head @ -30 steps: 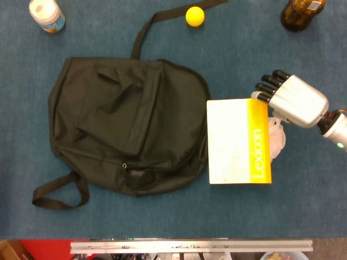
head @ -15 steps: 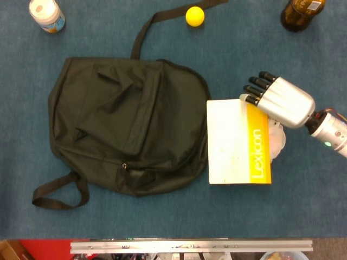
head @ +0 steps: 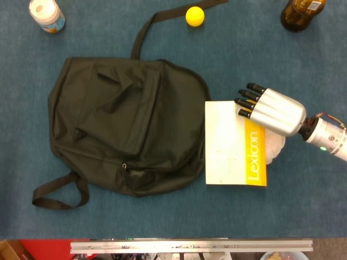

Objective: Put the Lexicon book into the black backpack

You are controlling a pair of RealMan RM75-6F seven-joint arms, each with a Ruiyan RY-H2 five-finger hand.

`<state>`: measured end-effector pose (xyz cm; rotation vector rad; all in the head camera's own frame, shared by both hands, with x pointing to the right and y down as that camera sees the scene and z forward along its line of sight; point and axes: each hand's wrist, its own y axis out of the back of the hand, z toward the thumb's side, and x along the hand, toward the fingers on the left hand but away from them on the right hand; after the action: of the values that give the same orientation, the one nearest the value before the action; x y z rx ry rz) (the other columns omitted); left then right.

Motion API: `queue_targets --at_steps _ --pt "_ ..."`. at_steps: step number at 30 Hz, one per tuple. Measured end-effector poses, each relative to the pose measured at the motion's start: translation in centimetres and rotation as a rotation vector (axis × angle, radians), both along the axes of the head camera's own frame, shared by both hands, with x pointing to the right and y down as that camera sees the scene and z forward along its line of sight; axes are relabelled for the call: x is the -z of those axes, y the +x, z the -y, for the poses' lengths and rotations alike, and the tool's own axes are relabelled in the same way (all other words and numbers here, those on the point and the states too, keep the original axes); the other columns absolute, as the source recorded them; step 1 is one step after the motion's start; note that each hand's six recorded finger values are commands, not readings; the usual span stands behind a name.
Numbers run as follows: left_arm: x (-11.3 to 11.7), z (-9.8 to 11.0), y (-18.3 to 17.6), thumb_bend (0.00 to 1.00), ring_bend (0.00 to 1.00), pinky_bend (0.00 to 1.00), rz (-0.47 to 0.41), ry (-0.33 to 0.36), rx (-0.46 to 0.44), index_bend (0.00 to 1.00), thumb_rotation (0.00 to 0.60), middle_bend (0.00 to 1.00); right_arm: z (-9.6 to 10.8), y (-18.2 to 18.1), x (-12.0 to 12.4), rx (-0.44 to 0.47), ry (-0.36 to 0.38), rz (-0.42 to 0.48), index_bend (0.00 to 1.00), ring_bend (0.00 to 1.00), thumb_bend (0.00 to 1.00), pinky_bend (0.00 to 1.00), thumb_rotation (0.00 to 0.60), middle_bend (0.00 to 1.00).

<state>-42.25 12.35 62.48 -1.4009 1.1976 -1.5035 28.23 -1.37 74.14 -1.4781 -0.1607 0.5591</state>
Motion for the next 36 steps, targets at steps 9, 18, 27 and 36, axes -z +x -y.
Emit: queue_targets --at_steps 9,18,27,36 --pt "0.1 0.0 0.1 0.18 0.15 0.17 -0.010 -0.003 -0.006 0.07 0.600 0.14 0.8 -0.1 0.3 -0.031 0.010 0.047 0.57 0.28 0.42 0.31 0.600 0.46" --pt "0.1 0.7 0.0 0.18 0.15 0.17 -0.005 -0.012 -0.014 0.07 0.600 0.14 1.6 0.5 0.9 -0.107 0.018 0.106 0.64 0.29 0.41 0.32 0.600 0.53" --pt "0.4 2.5 0.4 0.18 0.15 0.17 0.010 -0.006 -0.062 0.07 0.600 0.14 2.3 1.1 2.4 -0.187 0.083 0.195 0.75 0.40 0.36 0.40 0.600 0.65" --pt "0.1 5.0 1.4 0.18 0.15 0.17 0.032 -0.033 -0.152 0.07 0.600 0.14 3.7 3.0 6.1 -0.277 0.215 0.316 0.78 0.44 0.35 0.44 0.600 0.69"
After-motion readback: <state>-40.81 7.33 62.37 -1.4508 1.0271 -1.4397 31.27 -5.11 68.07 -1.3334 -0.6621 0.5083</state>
